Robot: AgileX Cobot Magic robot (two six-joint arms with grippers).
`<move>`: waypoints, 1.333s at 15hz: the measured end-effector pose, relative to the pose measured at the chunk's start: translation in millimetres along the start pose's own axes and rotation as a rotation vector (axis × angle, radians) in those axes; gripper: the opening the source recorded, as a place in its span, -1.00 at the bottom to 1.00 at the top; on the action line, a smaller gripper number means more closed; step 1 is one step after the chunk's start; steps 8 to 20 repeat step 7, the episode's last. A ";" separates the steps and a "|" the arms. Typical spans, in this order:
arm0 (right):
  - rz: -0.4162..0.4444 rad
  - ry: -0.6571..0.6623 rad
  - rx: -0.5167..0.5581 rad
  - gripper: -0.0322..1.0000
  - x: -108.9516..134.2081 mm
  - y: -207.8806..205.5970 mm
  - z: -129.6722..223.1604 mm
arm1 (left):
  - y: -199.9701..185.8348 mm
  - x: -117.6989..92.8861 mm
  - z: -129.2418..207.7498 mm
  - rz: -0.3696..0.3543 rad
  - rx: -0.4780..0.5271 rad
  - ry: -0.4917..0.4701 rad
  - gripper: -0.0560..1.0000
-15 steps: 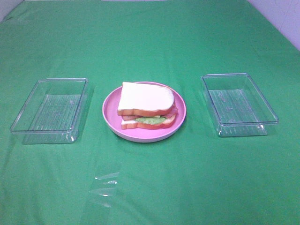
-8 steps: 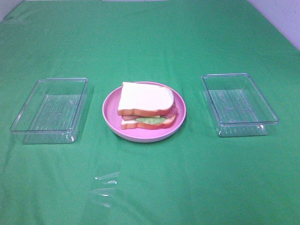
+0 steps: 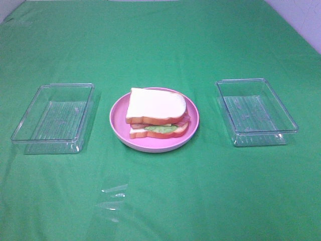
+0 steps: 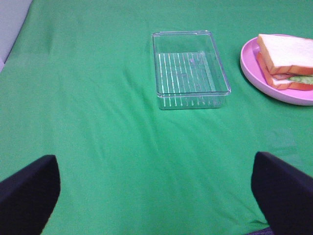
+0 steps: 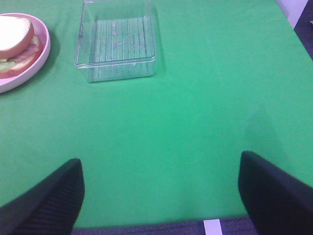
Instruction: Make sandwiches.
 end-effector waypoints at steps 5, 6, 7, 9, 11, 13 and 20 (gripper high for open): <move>0.000 0.000 0.000 0.66 0.0 0.0 0.0 | 0.0 0.0 0.0 0.000 0.000 0.000 0.96; 0.000 0.000 0.000 0.66 0.0 0.0 0.0 | 0.0 0.0 0.0 0.000 0.000 0.000 0.96; 0.000 0.000 0.000 0.66 0.0 0.0 0.0 | 0.0 0.0 0.0 0.000 0.000 0.000 0.96; 0.000 0.000 0.000 0.66 0.0 0.0 0.0 | 0.0 0.0 0.0 0.000 0.000 0.000 0.96; 0.000 0.000 0.000 0.66 0.0 0.0 0.0 | 0.0 0.0 0.0 0.000 0.000 0.000 0.96; 0.000 0.000 0.000 0.66 0.0 0.0 0.0 | 0.0 0.0 0.0 0.000 0.000 0.000 0.96; 0.000 0.000 0.000 0.66 0.0 0.0 0.0 | 0.0 0.0 0.0 0.000 0.000 0.000 0.96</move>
Point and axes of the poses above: a point on each arm's last joint axis where the gripper is mounted, y pointing out along that axis toward the gripper, x along the wrist's bending axis when the last joint is at zero, z = x × y, the point moved 9 cm from there along y, pointing out along that axis toward the gripper, and after that the axes turned 6 degrees about -y, right-handed, at the moved point
